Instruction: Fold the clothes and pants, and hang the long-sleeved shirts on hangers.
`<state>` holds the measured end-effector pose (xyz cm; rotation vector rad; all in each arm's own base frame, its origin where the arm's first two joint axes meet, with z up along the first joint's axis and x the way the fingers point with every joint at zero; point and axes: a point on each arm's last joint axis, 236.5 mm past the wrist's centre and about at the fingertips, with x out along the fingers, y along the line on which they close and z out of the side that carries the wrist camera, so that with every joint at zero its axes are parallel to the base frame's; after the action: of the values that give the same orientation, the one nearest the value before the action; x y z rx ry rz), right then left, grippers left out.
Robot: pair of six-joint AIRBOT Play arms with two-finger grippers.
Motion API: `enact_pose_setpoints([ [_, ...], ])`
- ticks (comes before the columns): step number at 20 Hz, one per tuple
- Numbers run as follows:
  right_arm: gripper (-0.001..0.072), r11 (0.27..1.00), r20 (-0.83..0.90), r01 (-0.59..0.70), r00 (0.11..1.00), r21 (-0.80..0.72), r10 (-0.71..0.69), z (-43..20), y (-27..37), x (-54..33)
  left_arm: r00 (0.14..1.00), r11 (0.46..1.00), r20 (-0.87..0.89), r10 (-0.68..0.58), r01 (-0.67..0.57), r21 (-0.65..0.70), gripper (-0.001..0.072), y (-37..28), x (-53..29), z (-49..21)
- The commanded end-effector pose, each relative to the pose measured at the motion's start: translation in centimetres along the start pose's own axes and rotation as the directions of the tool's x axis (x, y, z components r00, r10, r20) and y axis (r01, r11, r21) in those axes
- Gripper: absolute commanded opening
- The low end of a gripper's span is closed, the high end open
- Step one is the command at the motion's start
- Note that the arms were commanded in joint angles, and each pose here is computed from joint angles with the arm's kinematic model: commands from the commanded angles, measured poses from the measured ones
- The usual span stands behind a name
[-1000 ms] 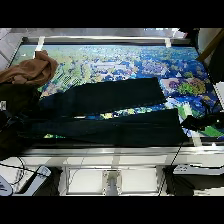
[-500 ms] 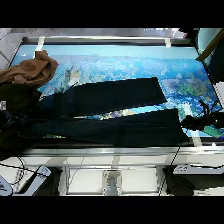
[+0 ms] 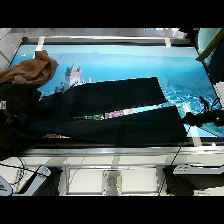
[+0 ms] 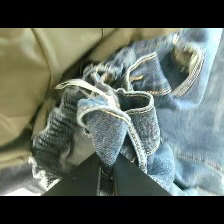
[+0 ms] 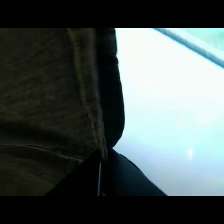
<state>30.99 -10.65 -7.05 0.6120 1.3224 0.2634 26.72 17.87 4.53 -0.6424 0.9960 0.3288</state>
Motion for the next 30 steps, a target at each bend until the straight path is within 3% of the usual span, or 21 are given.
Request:
enact_pose_setpoints([
  [1,0.0021,0.994,0.242,-0.07,0.966,-0.08,0.088,8.1,4.0,-5.2,0.986,0.999,0.163,-0.04,0.04,0.001,0.004,-1.8,-2.2,4.8],
  [4,0.0021,0.985,0.333,-0.044,0.938,-0.166,0.098,12.1,7.1,-9.2,0.933,0.985,0.315,-0.172,0.168,0.038,0.004,-6.4,-5.7,10.1],
  [6,0.0021,0.973,0.303,-0.052,0.945,-0.223,0.12,12.0,8.9,-10.0,0.931,0.979,0.306,-0.197,0.17,0.113,0.004,-8.4,-6.8,10.6],
  [12,0.0021,0.988,-0.02,-0.049,0.999,-0.146,0.047,2.9,5.1,-6.0,0.984,0.963,0.06,0.17,-0.179,0.202,0.004,0.8,-2.9,1.5],
  [17,0.0021,0.997,-0.129,-0.036,0.991,0.061,0.044,-5.5,-0.2,-0.6,0.956,0.932,-0.183,0.231,-0.163,0.325,0.004,4.7,2.6,-8.5],
  [23,0.0021,0.976,-0.063,0.032,0.998,0.215,-0.019,-6.2,-3.5,-2.5,0.892,0.88,-0.198,0.407,-0.324,0.349,0.004,9.2,2.0,-9.5],
  [24,0.0035,0.978,-0.045,0.027,0.999,0.209,-0.018,-5.9,-3.2,-2.8,0.894,0.882,-0.198,0.403,-0.321,0.345,0.004,9.1,2.0,-9.5],
  [26,0.0242,0.983,-0.006,0.013,1.0,0.184,-0.012,-5.1,-2.3,-3.3,0.906,0.894,-0.196,0.376,-0.299,0.333,0.004,8.3,2.4,-9.5],
  [27,0.0284,0.984,0.008,0.01,1.0,0.178,-0.012,-4.8,-2.1,-3.6,0.909,0.898,-0.195,0.369,-0.294,0.328,0.004,8.2,2.4,-9.4],
  [30,0.028,0.985,0.005,0.014,1.0,0.174,-0.015,-5.0,-2.0,-3.7,0.908,0.897,-0.195,0.371,-0.295,0.329,0.004,8.2,2.4,-9.5],
])
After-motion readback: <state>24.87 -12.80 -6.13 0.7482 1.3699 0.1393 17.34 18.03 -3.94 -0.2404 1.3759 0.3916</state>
